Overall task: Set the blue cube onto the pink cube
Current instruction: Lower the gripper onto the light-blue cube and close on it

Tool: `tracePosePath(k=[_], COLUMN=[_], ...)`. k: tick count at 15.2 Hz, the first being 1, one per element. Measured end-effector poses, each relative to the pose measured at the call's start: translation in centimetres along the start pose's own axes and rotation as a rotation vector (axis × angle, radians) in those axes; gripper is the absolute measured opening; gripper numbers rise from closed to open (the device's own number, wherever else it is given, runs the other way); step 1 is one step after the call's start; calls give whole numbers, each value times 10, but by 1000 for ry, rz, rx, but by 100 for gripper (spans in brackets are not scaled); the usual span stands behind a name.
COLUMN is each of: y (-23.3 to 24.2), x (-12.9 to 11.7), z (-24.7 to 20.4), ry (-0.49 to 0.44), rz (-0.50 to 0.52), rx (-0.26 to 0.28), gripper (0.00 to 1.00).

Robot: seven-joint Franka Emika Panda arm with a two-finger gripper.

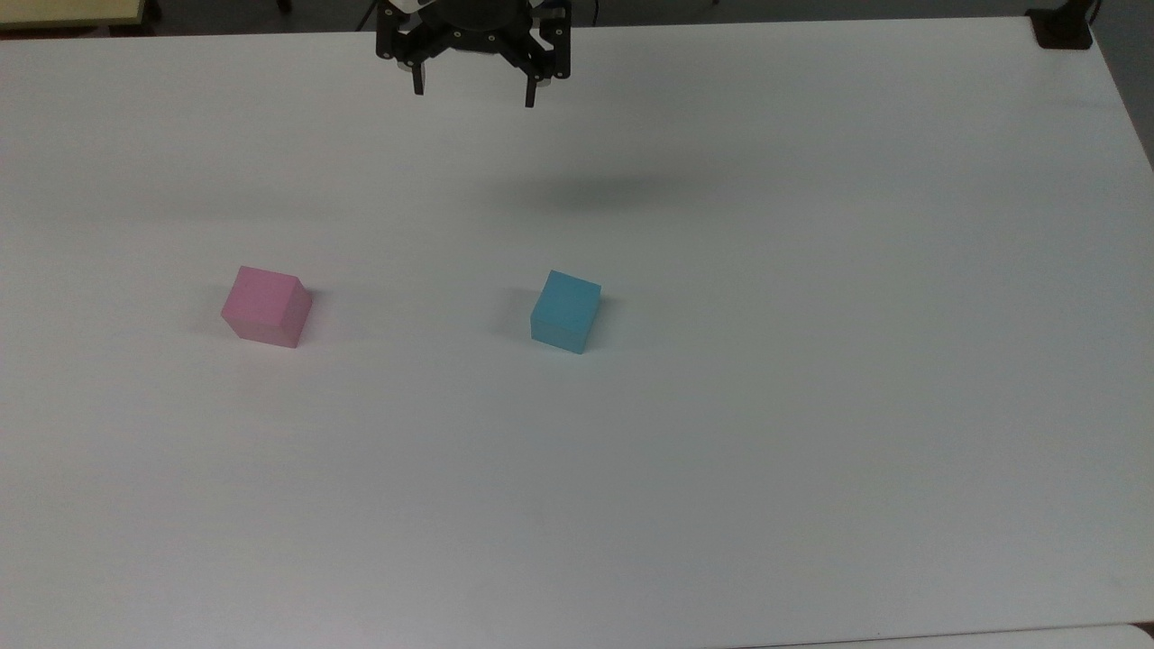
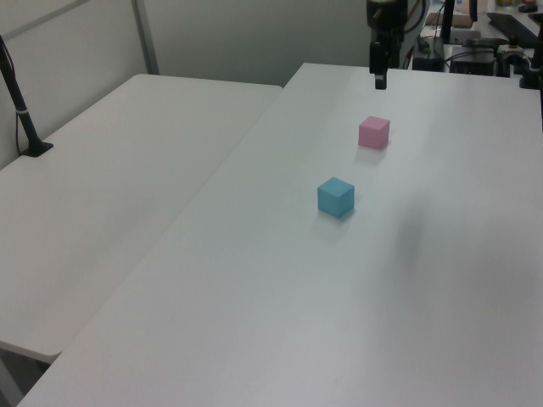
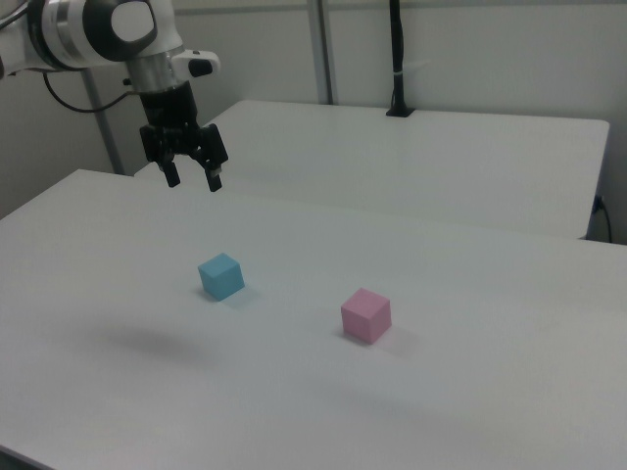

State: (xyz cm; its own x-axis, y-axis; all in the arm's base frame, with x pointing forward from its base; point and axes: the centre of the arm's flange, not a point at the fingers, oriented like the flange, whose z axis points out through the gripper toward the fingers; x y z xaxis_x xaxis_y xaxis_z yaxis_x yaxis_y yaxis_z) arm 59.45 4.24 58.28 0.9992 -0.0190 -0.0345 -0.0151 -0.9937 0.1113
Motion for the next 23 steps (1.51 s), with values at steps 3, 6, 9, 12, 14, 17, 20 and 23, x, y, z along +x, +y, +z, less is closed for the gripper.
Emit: tracePosePath(k=[3,6,9,12,14,17,20,23], y=[5,5,4,4,1,-7,-20,-47], x=[1,1,1,2,7,27,51,66], z=[2,5,5,5,9,35,81,127], ry=[-7,-12,-14,-9,9,30,31,20], rz=[14,15,15,16,27,115,205,262], rx=[23,26,35,41,69,97,105,107], gripper=[100,100,100,100,100,100,100,100])
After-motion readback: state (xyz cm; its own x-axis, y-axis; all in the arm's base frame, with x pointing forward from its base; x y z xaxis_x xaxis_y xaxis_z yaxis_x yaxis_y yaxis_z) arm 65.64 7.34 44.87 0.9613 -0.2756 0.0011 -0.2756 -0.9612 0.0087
